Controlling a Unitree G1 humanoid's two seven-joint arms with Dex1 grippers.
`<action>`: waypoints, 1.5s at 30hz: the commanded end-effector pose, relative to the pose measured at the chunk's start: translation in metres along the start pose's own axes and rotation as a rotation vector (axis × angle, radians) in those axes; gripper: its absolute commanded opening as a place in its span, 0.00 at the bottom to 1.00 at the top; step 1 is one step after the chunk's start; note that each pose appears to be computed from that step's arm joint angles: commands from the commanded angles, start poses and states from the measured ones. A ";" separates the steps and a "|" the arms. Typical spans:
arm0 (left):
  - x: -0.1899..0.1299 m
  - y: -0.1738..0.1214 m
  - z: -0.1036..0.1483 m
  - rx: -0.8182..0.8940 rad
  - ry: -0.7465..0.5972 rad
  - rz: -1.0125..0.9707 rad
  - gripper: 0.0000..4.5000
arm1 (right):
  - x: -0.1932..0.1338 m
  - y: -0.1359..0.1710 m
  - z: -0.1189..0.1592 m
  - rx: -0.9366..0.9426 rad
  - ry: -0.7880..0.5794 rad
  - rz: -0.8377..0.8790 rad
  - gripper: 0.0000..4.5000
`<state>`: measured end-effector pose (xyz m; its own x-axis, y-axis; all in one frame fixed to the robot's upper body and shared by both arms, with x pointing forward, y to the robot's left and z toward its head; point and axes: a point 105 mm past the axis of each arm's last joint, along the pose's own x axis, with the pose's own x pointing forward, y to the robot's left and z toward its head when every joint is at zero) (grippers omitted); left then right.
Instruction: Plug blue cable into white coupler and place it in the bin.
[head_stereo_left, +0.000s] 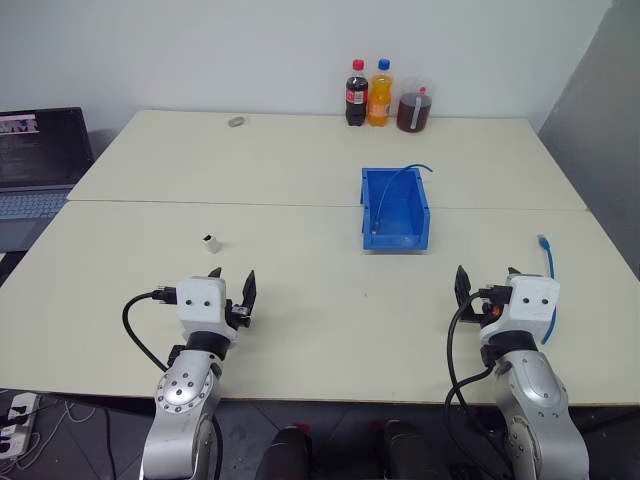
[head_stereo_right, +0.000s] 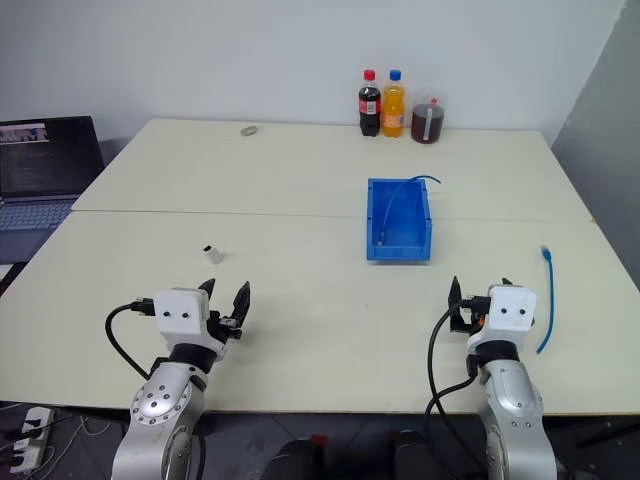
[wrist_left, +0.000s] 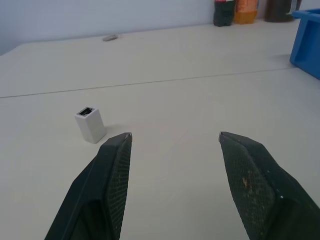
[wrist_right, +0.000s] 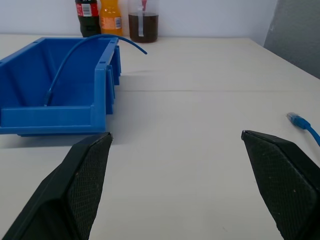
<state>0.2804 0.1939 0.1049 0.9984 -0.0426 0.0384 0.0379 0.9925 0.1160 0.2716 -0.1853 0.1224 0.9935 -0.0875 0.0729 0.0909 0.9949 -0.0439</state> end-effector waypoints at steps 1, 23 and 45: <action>-0.003 -0.005 0.014 -0.017 -0.052 -0.025 0.65 | -0.003 0.002 0.007 -0.007 -0.030 0.004 0.98; -0.005 -0.101 0.025 -0.063 -0.074 -0.719 0.65 | 0.016 -0.014 0.007 0.045 0.061 -0.193 0.98; -0.021 -0.168 0.038 -0.132 0.090 -1.288 0.65 | 0.018 -0.141 -0.033 0.091 0.482 -0.483 0.98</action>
<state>0.2535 0.0257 0.1147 0.2572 -0.9594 -0.1161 0.9589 0.2683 -0.0926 0.2771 -0.3279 0.0960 0.7426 -0.5561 -0.3733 0.5734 0.8159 -0.0747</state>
